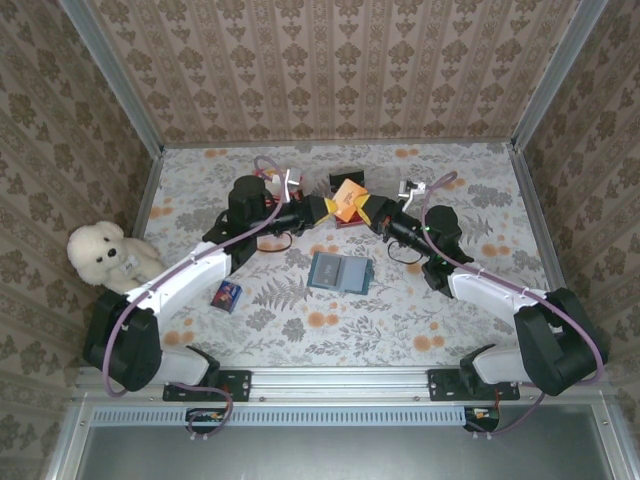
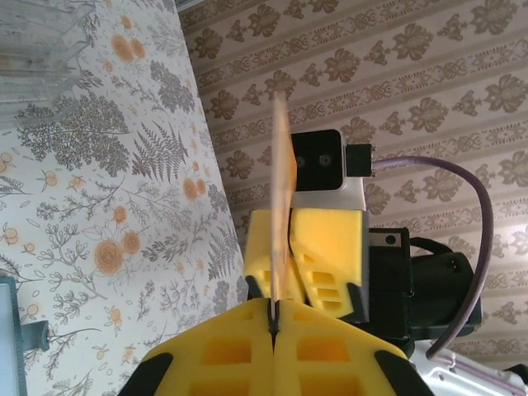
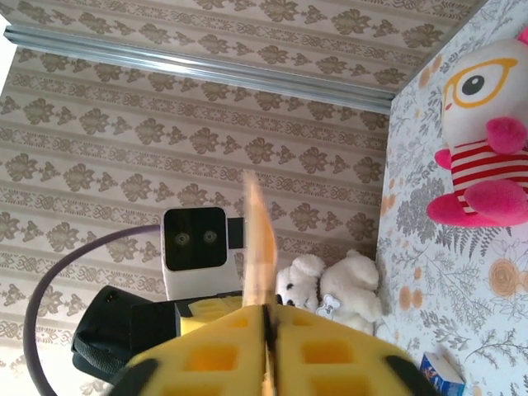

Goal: Take the credit cards out of the card holder

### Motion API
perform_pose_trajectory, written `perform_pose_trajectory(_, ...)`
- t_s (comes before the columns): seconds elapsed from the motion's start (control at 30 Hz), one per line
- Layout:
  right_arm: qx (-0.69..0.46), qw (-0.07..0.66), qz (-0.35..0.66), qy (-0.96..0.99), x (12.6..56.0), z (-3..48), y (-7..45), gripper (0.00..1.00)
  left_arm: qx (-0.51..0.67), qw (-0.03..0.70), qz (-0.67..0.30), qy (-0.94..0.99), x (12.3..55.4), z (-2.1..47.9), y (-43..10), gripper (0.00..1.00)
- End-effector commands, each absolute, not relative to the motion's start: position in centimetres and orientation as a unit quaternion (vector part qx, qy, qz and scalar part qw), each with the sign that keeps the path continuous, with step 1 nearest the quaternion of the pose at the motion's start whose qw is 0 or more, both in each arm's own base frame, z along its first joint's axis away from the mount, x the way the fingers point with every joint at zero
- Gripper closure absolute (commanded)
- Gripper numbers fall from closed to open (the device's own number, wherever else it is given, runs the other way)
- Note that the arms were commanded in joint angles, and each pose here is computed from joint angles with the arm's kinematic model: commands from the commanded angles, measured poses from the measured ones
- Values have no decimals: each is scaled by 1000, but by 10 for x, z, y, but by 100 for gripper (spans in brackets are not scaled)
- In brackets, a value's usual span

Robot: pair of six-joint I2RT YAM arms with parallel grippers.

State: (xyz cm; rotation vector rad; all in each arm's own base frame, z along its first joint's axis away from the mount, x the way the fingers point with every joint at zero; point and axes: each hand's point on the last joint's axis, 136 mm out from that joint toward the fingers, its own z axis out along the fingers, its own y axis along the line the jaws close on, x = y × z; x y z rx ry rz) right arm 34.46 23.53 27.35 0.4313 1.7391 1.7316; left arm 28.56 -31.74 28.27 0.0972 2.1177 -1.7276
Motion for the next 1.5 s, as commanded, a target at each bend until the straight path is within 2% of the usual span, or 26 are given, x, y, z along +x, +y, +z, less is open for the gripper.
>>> perform_pose_trajectory(0.0, 165, 321, 631, 686, 345, 268, 234, 57, 105, 249, -600, 753, 292, 293, -313, 100)
perform_pose_trajectory(0.07, 181, 318, 592, 718, 345, 252, 228, 34, 144, 265, -562, 770, 295, 285, -311, 100)
perform_pose_trajectory(0.13, 187, 323, 552, 745, 344, 241, 221, 20, 177, 275, -520, 789, 299, 274, -306, 100)
perform_pose_trajectory(0.27, 200, 342, 461, 794, 341, 221, 197, 6, 265, 298, -464, 791, 308, 261, -299, 100)
perform_pose_trajectory(0.37, 199, 336, 417, 821, 336, 206, 186, 1, 310, 312, -411, 798, 322, 251, -294, 100)
perform_pose_trajectory(0.57, 221, 327, 368, 842, 335, 180, 168, 0, 440, 359, -357, 742, 339, 248, -303, 100)
perform_pose_trajectory(0.73, 227, 311, 334, 860, 337, 165, 158, 0, 499, 376, -303, 720, 364, 234, -308, 100)
perform_pose_trajectory(0.9, 223, 292, 339, 866, 338, 155, 154, 0, 597, 387, -258, 654, 372, 209, -323, 100)
perform_pose_trajectory(1.13, 245, 270, 340, 867, 337, 140, 136, 0, 651, 351, -196, 644, 408, 176, -327, 100)
perform_pose_trajectory(1.47, 264, 245, 352, 864, 333, 129, 126, 0, 663, 342, -209, 632, 433, 153, -337, 100)
